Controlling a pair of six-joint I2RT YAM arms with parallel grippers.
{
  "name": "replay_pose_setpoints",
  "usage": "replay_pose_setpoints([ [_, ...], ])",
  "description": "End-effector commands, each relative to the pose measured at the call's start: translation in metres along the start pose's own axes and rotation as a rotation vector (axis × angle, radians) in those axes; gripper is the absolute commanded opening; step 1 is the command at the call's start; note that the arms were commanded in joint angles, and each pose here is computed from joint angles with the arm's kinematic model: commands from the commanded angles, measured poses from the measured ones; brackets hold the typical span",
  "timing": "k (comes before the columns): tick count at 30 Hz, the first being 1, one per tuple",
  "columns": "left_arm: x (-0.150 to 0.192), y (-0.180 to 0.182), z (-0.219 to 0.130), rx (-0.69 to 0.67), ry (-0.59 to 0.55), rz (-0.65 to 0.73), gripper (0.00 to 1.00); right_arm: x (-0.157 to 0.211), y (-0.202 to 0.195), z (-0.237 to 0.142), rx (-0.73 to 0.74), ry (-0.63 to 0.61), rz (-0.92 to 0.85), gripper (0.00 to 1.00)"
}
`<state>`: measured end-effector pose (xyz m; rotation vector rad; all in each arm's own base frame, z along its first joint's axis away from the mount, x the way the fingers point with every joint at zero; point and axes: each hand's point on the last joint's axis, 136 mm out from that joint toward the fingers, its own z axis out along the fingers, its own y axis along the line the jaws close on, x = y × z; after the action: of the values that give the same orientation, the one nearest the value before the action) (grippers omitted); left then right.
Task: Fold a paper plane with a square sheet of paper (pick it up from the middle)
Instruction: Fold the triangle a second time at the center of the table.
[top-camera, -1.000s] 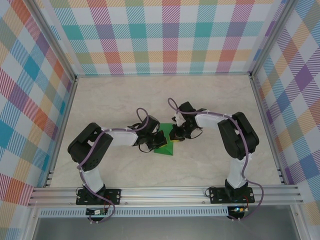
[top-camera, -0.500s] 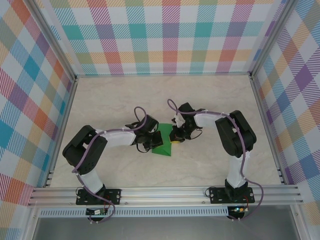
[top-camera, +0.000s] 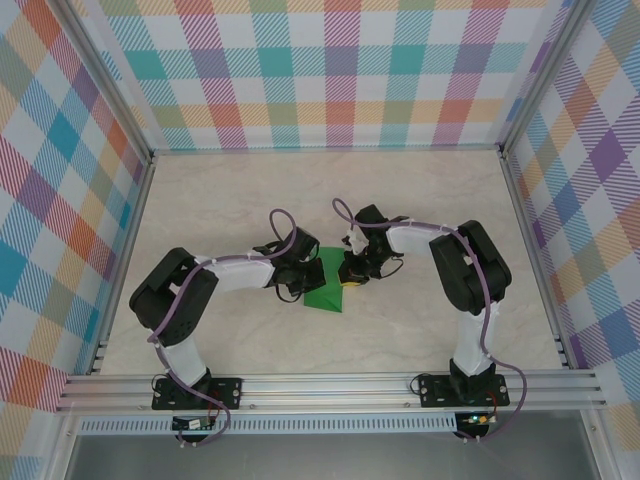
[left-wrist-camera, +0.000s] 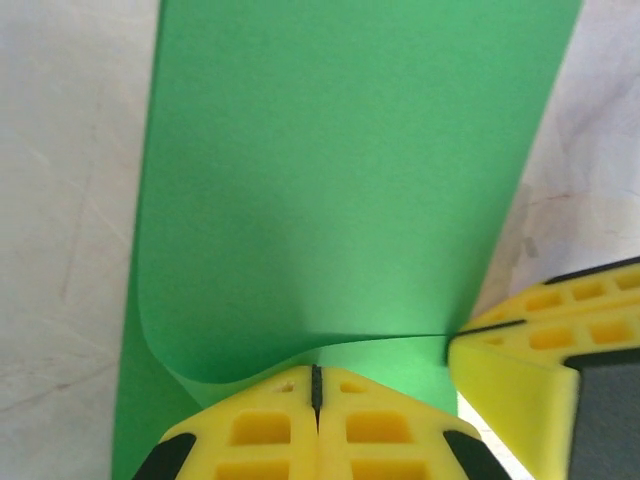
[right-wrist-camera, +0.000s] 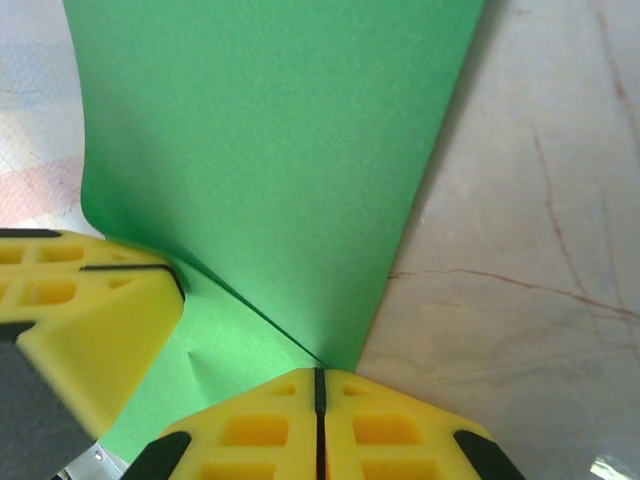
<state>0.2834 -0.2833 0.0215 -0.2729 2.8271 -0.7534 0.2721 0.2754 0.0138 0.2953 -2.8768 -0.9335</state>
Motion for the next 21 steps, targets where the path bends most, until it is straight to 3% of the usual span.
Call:
replay_pose_setpoints([
  [1,0.0,0.022,0.007,-0.068,-0.007,-0.01,0.01,0.011,-0.027,0.017,0.108,0.048,0.003,0.08],
  [10,-0.01,0.046,0.006,-0.091,-0.009,-0.043,0.04,0.016,-0.049,0.018,0.22,0.077,-0.01,0.07],
  [21,-0.038,0.067,-0.002,-0.015,-0.022,-0.091,0.11,0.018,-0.063,0.018,0.287,0.095,-0.034,0.08],
])
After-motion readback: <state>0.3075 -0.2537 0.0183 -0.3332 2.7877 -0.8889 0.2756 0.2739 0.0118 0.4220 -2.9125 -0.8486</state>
